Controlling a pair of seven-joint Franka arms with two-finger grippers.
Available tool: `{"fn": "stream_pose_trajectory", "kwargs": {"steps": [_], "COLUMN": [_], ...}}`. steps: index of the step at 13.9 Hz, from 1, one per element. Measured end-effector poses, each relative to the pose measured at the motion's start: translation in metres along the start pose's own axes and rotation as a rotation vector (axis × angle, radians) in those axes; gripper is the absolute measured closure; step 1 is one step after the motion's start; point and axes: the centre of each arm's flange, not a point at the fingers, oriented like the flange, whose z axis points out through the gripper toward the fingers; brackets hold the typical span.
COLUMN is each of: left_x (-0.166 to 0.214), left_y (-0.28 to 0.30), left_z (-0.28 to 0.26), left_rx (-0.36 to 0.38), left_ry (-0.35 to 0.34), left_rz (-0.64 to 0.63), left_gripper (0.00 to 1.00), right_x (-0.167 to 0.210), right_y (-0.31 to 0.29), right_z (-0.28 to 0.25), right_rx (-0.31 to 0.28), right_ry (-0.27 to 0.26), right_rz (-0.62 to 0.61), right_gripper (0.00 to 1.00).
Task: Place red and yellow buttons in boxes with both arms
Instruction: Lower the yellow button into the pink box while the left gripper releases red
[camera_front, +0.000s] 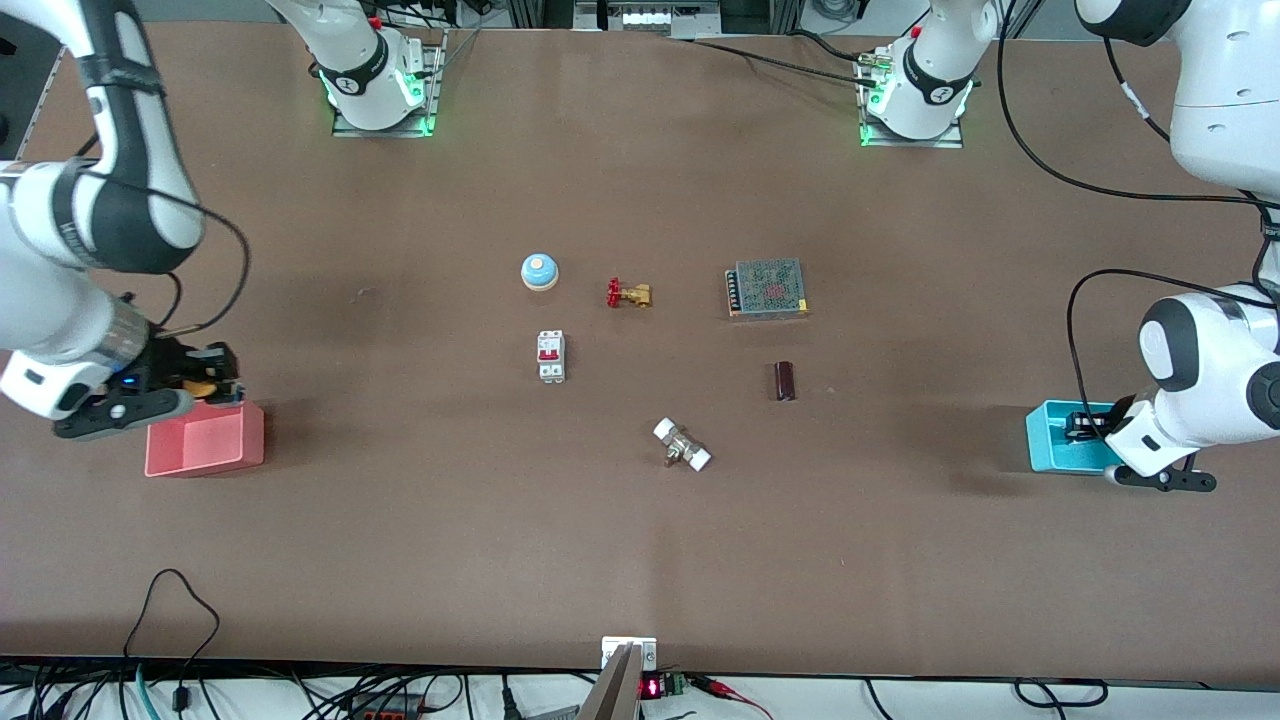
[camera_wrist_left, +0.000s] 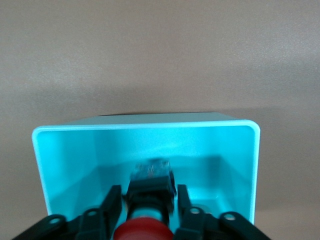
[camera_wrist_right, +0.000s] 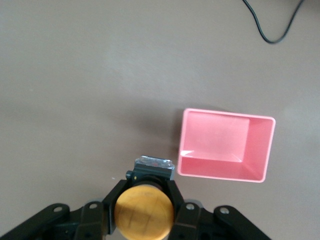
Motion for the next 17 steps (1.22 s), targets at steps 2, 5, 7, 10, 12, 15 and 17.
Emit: {"fn": "stream_pose_trajectory", "kwargs": {"steps": [2, 5, 7, 10, 12, 15, 17], "left_x": [0.003, 0.007, 0.006, -0.006, -0.018, -0.036, -0.045], "left_y": [0.003, 0.006, 0.008, 0.031, 0.054, 0.108, 0.139], "left_z": [-0.003, -0.027, -0.067, -0.149, -0.202, -0.269, -0.313], "left_rx": [-0.001, -0.006, -0.005, -0.012, -0.017, -0.034, -0.042], "left_ry": [0.007, 0.004, 0.004, 0.015, 0.028, -0.003, -0.012], "left_rz": [0.005, 0.01, 0.014, 0.042, 0.061, 0.017, 0.005], "left_gripper": [0.23, 0.0, 0.0, 0.0, 0.0, 0.0, 0.0], "right_x": [-0.001, 0.003, 0.001, 0.001, 0.001, 0.002, 0.003], "right_y": [0.034, 0.075, 0.09, 0.097, 0.098, 0.098, 0.099], "right_z": [0.017, 0.054, 0.078, 0.103, 0.115, 0.13, 0.136], "right_rx": [0.002, 0.003, 0.003, 0.005, 0.021, 0.037, 0.028], "right_ry": [0.018, 0.084, 0.098, 0.102, 0.106, 0.112, 0.123], "right_rz": [-0.007, -0.063, -0.079, -0.075, -0.059, -0.043, -0.041], "right_gripper": [0.62, 0.62, 0.62, 0.62, 0.62, 0.62, 0.62]}}
